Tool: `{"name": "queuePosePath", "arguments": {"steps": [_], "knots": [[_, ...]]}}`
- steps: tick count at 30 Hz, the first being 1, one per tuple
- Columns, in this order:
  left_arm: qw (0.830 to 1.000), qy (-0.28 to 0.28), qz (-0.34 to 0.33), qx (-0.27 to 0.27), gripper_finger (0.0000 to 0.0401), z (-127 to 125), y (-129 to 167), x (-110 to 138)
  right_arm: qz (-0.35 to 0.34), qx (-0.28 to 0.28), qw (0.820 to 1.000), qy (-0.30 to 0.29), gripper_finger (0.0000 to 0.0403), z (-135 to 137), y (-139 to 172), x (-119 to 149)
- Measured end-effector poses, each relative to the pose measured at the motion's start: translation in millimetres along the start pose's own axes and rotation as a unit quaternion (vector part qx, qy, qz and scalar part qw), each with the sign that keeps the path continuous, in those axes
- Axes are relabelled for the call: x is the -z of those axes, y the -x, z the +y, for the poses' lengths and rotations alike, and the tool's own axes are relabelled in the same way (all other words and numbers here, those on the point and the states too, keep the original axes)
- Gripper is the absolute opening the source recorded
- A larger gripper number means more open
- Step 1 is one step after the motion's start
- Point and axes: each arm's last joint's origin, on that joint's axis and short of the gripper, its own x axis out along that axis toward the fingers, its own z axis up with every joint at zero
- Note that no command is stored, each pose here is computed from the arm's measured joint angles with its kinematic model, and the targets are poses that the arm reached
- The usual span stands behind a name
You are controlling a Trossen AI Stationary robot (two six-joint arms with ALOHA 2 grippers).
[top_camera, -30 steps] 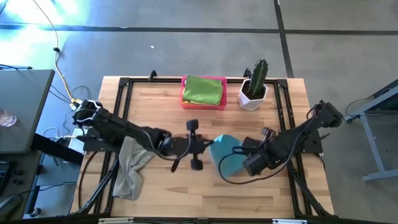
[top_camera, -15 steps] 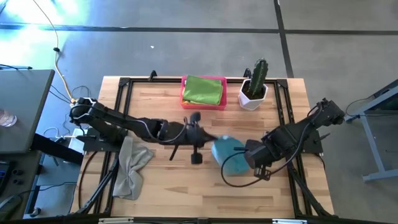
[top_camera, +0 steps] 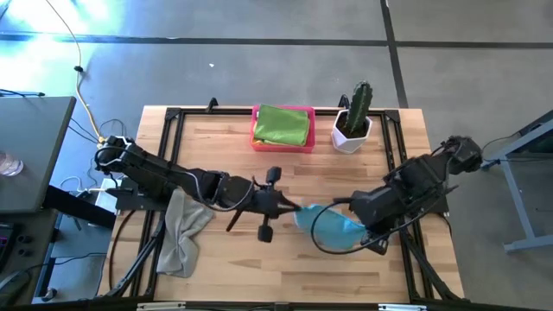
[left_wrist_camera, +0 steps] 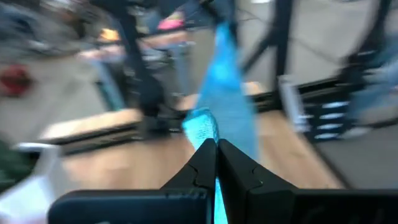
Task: Fold microfiber towels
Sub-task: Fold the blue microfiber cloth on the table
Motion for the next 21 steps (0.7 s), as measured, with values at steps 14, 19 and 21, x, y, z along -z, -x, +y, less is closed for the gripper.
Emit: {"name": "queuePosePath", "arguments": {"steps": [14,19,21], "knots": [[0.91,-0.159,-0.008,-0.382,0.0007,36.2,10.7,-26.6,-0.237,-0.02,0.959,0.152,0.0,2.2,79.3,6.5],[0.886,-0.158,0.042,-0.435,0.0003,47.3,17.9,-24.6,-0.247,0.043,0.952,0.177,0.0,-5.1,67.7,-9.3],[0.883,-0.158,0.069,-0.437,0.0003,44.7,20.1,-19.7,-0.219,0.068,0.958,0.172,0.0,-9.7,51.6,-19.6]]}}
